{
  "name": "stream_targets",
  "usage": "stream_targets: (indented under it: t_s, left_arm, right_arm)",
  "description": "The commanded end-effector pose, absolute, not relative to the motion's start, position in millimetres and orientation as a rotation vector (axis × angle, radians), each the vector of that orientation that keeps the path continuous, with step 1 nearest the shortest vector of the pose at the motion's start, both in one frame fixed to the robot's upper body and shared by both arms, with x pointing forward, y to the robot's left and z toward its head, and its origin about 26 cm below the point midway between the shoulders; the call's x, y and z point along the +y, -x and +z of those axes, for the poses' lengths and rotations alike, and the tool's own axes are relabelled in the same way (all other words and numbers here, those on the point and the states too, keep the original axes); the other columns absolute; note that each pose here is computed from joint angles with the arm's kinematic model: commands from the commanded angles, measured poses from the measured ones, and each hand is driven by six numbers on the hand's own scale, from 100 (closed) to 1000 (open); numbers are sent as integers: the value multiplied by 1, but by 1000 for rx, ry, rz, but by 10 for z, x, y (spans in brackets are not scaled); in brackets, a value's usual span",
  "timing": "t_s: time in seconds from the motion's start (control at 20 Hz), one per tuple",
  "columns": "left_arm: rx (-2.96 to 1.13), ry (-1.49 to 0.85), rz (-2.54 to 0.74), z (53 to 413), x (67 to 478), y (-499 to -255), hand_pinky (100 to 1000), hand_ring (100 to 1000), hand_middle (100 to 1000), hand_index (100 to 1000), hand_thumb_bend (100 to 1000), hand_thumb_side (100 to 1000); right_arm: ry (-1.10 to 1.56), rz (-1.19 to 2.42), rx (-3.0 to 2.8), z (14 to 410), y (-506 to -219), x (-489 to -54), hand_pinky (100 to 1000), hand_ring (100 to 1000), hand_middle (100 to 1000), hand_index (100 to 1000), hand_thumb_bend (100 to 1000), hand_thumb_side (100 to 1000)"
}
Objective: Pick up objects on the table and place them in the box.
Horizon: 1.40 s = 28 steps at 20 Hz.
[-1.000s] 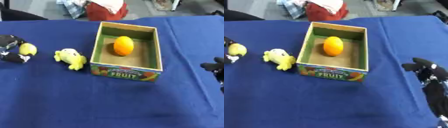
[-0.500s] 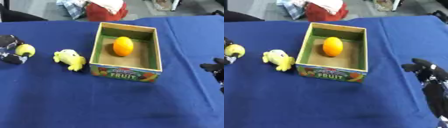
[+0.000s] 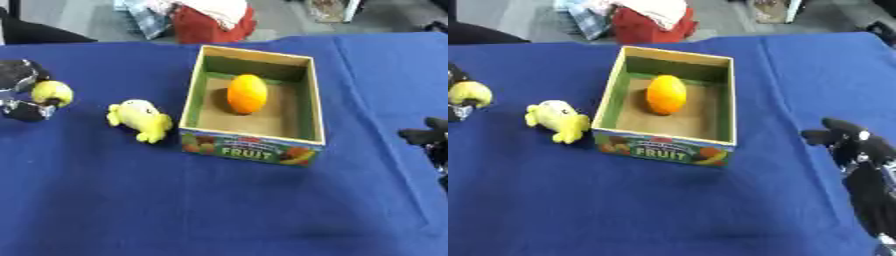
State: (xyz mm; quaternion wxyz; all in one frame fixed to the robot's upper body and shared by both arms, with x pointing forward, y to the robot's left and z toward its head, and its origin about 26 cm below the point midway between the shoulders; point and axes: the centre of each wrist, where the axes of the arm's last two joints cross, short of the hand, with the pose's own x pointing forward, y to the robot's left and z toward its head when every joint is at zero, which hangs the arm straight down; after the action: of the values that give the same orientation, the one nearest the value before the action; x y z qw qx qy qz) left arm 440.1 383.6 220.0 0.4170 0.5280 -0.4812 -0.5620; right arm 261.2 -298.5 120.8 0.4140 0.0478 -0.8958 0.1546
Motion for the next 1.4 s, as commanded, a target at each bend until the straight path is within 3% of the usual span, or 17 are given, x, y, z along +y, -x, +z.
stream_targets:
  t_s: [0.05, 0.6, 1.4]
  left_arm:
    - [-1257, -1431, -1380, 2484, 3879, -4359, 607, 580, 526, 596, 100, 249]
    - [-1422, -1408, -1361, 2692, 3677, -4342, 556, 536, 489, 507, 100, 245]
    - [-1965, -1173, -1486, 3280, 2457, -4160, 519, 500, 472, 475, 100, 259]
  right_arm:
    - [-108, 409, -2261, 1257, -2598, -2989, 959, 797, 619, 845, 100, 1000]
    - [-104, 406, -2263, 1267, -2595, -3018, 959, 798, 620, 845, 100, 1000]
    - [-125, 434, -2295, 1373, -2646, -3035, 958, 798, 620, 845, 100, 1000]
